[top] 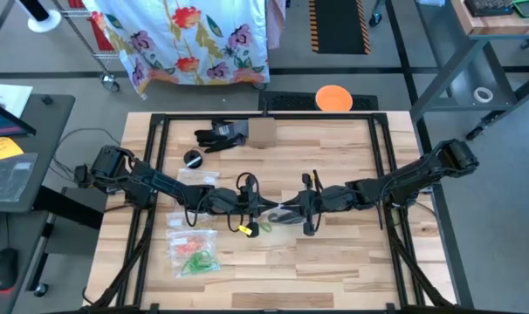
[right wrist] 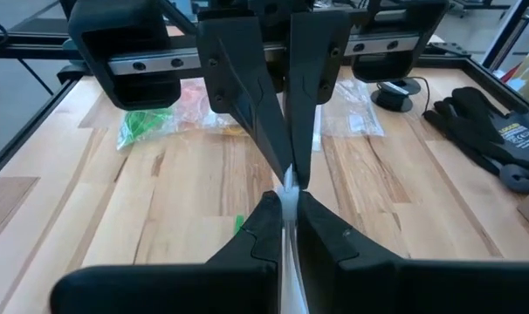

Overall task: Sort rubber bands
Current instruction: Close the transparent zip bag

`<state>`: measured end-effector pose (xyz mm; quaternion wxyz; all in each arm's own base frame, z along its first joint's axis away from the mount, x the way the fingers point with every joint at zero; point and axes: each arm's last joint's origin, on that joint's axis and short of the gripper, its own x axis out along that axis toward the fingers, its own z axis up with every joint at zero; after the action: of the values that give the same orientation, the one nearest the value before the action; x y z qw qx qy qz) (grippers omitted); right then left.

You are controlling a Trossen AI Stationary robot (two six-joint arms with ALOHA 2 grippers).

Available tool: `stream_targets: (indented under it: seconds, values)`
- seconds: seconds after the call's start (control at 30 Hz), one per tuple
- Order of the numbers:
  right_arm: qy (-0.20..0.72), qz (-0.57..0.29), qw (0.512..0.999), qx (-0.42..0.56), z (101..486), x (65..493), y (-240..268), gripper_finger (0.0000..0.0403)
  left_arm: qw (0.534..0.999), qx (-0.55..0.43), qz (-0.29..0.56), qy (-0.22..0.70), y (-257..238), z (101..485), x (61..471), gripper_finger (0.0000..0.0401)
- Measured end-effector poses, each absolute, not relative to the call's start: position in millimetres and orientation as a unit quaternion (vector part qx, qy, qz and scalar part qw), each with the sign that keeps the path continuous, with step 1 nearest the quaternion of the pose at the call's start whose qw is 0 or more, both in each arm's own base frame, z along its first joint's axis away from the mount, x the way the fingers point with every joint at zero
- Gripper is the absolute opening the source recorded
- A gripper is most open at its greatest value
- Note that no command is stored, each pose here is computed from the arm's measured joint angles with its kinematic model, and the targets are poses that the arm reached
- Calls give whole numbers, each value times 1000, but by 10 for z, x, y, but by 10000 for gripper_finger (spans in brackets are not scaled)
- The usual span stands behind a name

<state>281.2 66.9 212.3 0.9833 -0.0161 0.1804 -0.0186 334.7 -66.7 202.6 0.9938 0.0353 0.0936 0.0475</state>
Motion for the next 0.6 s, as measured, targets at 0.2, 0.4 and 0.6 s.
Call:
stream_targets:
  seconds: [0.2, 0.4, 0.6]
  values:
    - [178, -18, 984, -15, 2143, 2819, 671, 13, 994, 33, 37, 93, -670, 2028, 3348, 2]
    - [174, -18, 985, -14, 2162, 2828, 674, 13, 992, 63, 29, 102, -708, 2012, 3337, 47]
    - [171, -18, 985, -13, 2168, 2831, 675, 13, 991, 62, 67, 102, -686, 2014, 3335, 127]
